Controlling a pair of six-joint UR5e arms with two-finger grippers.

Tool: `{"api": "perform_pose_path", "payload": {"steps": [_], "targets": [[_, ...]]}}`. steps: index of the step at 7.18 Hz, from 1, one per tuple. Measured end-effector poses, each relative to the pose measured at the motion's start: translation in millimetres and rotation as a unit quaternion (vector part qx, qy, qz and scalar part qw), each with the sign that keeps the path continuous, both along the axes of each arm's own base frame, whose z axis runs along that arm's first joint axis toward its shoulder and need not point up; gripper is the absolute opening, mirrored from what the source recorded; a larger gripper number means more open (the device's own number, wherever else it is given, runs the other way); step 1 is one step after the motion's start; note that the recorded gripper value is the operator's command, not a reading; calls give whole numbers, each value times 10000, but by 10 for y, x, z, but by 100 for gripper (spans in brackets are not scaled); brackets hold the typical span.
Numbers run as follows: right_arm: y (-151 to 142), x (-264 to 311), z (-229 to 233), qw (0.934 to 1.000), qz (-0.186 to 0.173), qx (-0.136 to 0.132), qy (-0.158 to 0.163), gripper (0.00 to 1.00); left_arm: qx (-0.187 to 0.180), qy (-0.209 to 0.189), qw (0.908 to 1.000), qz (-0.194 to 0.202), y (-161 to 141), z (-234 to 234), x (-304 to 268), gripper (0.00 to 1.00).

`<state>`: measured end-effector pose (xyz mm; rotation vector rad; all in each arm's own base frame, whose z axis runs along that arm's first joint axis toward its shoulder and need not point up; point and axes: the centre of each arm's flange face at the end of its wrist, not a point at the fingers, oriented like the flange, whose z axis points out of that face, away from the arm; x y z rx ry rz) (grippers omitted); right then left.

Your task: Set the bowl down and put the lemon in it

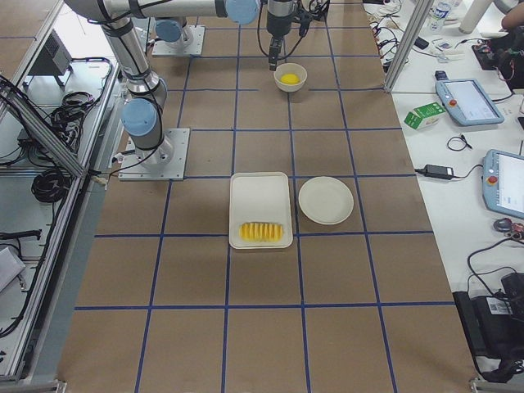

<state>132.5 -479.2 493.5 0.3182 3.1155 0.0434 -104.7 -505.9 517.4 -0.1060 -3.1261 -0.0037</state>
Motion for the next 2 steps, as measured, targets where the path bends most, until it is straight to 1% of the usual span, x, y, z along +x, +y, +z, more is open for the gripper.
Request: {"api": "perform_pose_path", "payload": {"steps": [2], "targets": [[-4,-1,-1,10000,-15,-15,5,100,5,-5,10000,-2,-4,-5,1,100]]}}
